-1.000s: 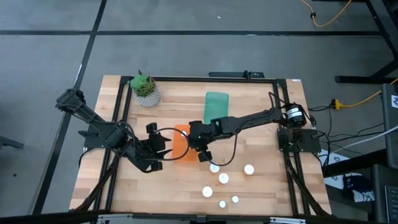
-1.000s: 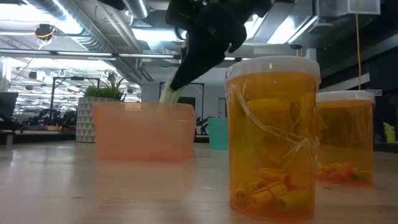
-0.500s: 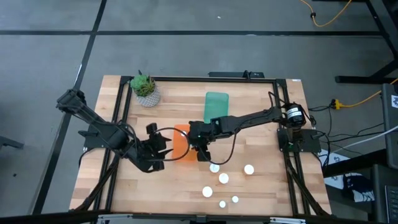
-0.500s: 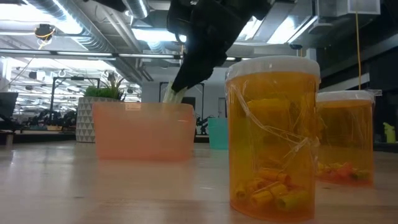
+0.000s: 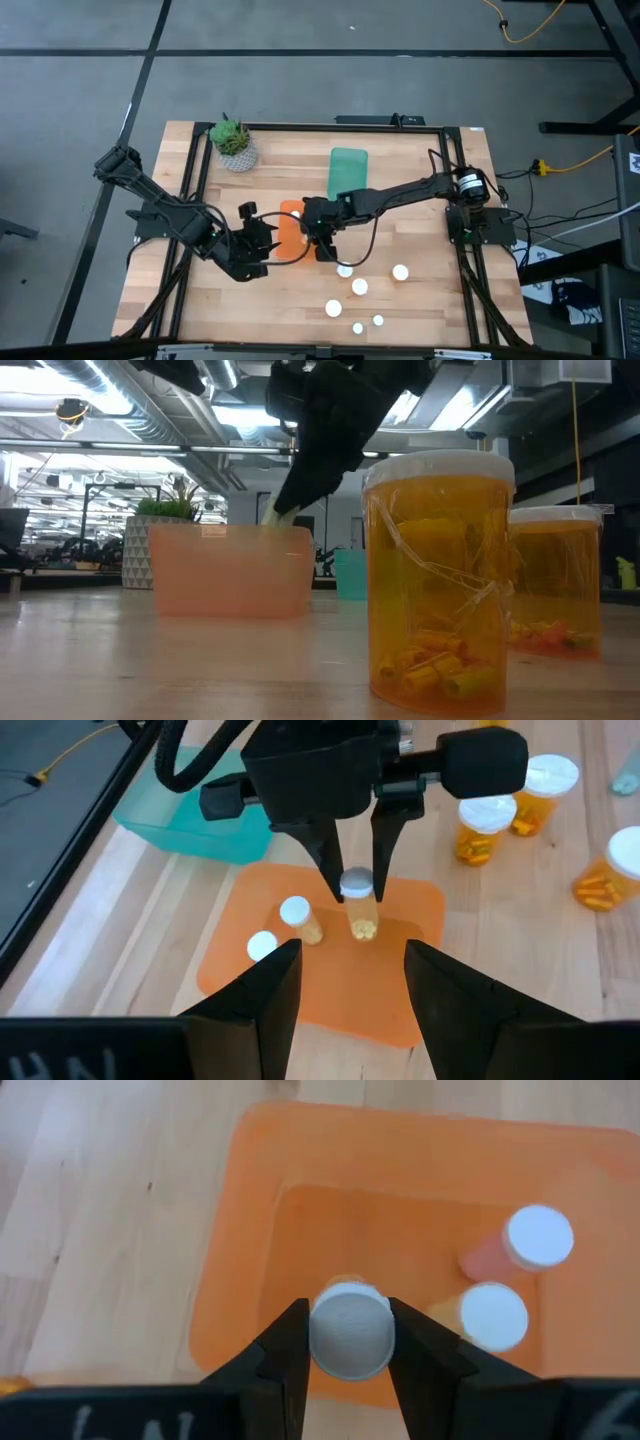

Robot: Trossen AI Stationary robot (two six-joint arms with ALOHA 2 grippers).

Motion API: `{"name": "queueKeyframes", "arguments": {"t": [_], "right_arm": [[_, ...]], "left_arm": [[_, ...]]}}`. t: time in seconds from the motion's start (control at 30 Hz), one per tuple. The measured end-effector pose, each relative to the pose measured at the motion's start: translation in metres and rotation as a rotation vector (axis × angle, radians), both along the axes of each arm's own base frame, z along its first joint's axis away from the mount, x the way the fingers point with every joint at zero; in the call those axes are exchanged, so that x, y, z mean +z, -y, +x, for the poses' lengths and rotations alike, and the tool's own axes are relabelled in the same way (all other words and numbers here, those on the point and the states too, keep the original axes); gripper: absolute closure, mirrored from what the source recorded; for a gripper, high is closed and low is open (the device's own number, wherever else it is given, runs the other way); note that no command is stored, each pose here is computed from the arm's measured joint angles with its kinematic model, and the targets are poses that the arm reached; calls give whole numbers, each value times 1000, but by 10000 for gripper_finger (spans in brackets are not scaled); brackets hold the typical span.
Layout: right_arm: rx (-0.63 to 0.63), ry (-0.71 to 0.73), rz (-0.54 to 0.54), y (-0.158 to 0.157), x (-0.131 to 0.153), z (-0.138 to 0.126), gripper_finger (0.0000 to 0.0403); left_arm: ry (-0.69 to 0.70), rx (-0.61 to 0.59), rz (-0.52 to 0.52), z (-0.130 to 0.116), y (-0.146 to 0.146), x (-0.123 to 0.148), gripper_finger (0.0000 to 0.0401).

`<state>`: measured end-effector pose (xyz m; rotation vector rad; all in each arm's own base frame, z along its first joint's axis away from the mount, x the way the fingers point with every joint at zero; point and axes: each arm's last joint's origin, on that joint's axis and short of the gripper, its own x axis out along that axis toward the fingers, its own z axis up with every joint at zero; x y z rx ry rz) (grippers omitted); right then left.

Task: Pick and place medicine bottles into bin by pill shape (circle, oval)
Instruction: Put the small yellow pill bottle into the orange bin

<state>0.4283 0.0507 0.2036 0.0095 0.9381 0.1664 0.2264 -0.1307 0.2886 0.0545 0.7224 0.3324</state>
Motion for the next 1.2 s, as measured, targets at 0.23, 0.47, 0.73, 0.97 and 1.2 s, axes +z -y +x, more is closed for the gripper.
{"name": "queueKeyframes", "arguments": {"t": [0.23,0.47,0.73,0.97,1.2], "right_arm": [[-18,19,15,0,-2,4,288],[-43,-10,20,0,-5,2,288],[-123,-68,-12,2,-9,-2,288],[-155,-83,-7,1,-10,-3,288],[-172,-87,5,1,-11,-3,288]], "left_arm": [[-7,-2,3,0,0,0,230],[-17,-2,9,-1,-1,-1,230],[-17,-2,9,-1,-1,-1,230],[-17,-2,9,-1,-1,-1,230],[-16,-1,9,-1,-1,-1,230]]}}
